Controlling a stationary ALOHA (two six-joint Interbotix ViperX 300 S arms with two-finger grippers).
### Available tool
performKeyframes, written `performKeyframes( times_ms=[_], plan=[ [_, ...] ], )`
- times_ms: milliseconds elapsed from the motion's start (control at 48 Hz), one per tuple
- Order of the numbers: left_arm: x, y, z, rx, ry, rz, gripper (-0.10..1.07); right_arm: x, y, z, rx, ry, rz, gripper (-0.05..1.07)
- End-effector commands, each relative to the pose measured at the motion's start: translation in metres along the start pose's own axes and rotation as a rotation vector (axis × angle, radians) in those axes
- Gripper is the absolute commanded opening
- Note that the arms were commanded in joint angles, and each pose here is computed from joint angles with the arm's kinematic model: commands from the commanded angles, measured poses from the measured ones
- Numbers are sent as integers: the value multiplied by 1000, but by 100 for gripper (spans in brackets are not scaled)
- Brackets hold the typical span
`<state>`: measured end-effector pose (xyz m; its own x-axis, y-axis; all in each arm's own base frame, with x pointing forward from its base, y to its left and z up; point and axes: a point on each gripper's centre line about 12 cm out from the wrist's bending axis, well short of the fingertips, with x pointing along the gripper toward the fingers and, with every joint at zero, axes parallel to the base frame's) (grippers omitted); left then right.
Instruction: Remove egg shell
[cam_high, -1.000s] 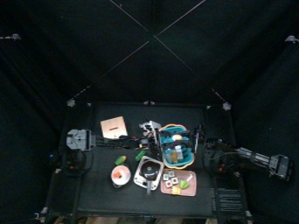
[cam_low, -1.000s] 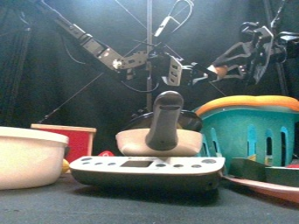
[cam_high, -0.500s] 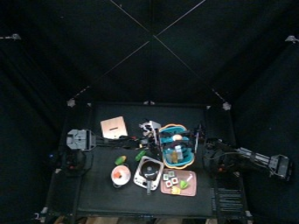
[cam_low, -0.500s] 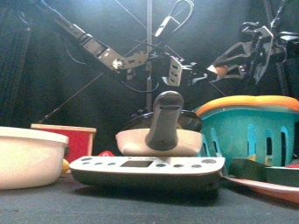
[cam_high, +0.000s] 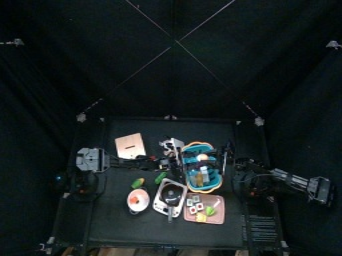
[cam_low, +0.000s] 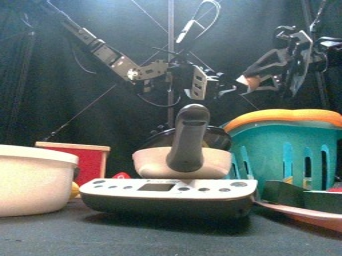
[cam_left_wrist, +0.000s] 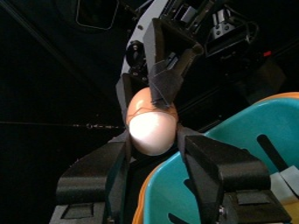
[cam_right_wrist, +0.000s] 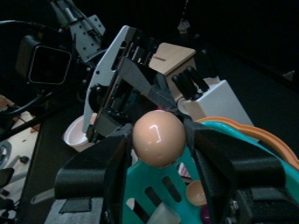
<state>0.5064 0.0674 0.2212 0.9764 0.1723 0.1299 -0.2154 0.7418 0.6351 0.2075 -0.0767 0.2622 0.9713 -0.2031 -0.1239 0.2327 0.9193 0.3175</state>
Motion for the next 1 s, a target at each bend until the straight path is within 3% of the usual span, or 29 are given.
performKeyframes(
  times_ms=[0,979],
  plan=[
    [-3,15,15,-5,-43,44,69,-1,2,7,-5,-22,8,59],
    [-29,23,11,-45,-14,91,69,-2,0,4,-6,-19,0,59]
  ],
)
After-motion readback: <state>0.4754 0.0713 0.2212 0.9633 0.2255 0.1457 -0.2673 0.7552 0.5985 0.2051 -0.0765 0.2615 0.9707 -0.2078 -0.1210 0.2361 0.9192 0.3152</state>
